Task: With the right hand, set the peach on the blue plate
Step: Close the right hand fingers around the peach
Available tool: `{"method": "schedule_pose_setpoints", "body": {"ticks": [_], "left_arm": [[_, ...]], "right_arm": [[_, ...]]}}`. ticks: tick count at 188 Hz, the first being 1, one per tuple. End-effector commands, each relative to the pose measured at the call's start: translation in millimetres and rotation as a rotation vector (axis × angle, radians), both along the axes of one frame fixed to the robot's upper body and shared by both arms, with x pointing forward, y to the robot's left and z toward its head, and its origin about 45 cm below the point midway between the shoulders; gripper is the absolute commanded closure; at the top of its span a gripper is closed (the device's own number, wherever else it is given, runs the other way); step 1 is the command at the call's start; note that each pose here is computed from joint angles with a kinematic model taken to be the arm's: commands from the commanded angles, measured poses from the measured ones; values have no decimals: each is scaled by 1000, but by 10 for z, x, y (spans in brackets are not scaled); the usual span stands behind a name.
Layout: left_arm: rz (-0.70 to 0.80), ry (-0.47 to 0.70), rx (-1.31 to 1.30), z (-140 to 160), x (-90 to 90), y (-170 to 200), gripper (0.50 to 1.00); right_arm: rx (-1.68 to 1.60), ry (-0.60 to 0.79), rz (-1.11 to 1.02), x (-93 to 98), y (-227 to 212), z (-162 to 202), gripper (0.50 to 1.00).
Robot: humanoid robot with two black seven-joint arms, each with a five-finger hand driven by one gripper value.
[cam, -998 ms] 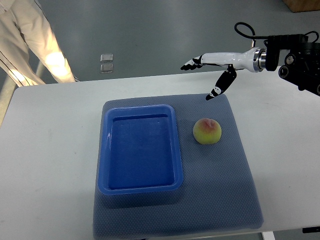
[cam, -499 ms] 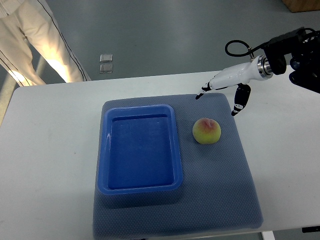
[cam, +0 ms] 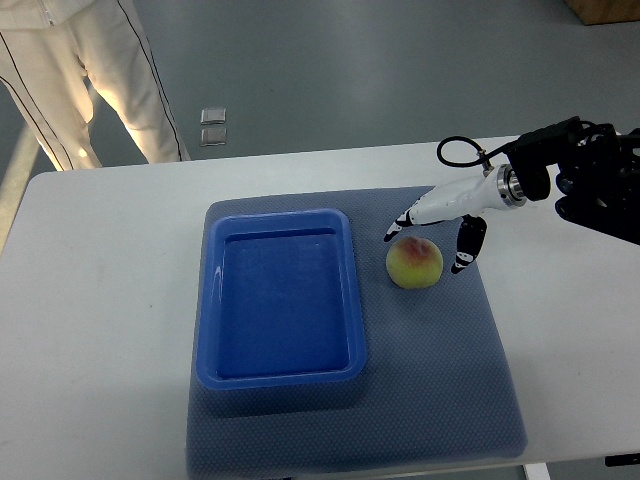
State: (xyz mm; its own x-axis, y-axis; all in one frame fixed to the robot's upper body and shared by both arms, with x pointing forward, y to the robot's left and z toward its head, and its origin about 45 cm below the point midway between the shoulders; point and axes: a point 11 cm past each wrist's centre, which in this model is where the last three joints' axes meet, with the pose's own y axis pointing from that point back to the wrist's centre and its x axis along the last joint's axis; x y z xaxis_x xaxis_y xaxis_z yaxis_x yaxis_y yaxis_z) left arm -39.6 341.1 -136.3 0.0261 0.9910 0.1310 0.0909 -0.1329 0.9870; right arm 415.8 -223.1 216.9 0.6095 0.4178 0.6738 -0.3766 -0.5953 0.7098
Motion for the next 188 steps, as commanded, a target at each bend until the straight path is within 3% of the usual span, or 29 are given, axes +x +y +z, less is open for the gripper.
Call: {"method": "schedule_pose_setpoints", "body": {"ticks": [1, 137, 166, 167, 188], "left_arm": [[0, 0, 0, 0, 1, 1, 500], [0, 0, 0, 0, 1, 1, 500], [0, 0, 0, 0, 1, 1, 500], [0, 0, 0, 0, 1, 1, 500], [0, 0, 0, 0, 1, 1, 500]], "right_arm": [[10, -8, -4, -14, -12, -49, 572], [49, -8, 0, -68, 105, -260, 576], [52, -7, 1, -80, 106, -277, 615], [51, -4, 2, -84, 104, -281, 674], [51, -4, 7, -88, 126, -286, 750]]}}
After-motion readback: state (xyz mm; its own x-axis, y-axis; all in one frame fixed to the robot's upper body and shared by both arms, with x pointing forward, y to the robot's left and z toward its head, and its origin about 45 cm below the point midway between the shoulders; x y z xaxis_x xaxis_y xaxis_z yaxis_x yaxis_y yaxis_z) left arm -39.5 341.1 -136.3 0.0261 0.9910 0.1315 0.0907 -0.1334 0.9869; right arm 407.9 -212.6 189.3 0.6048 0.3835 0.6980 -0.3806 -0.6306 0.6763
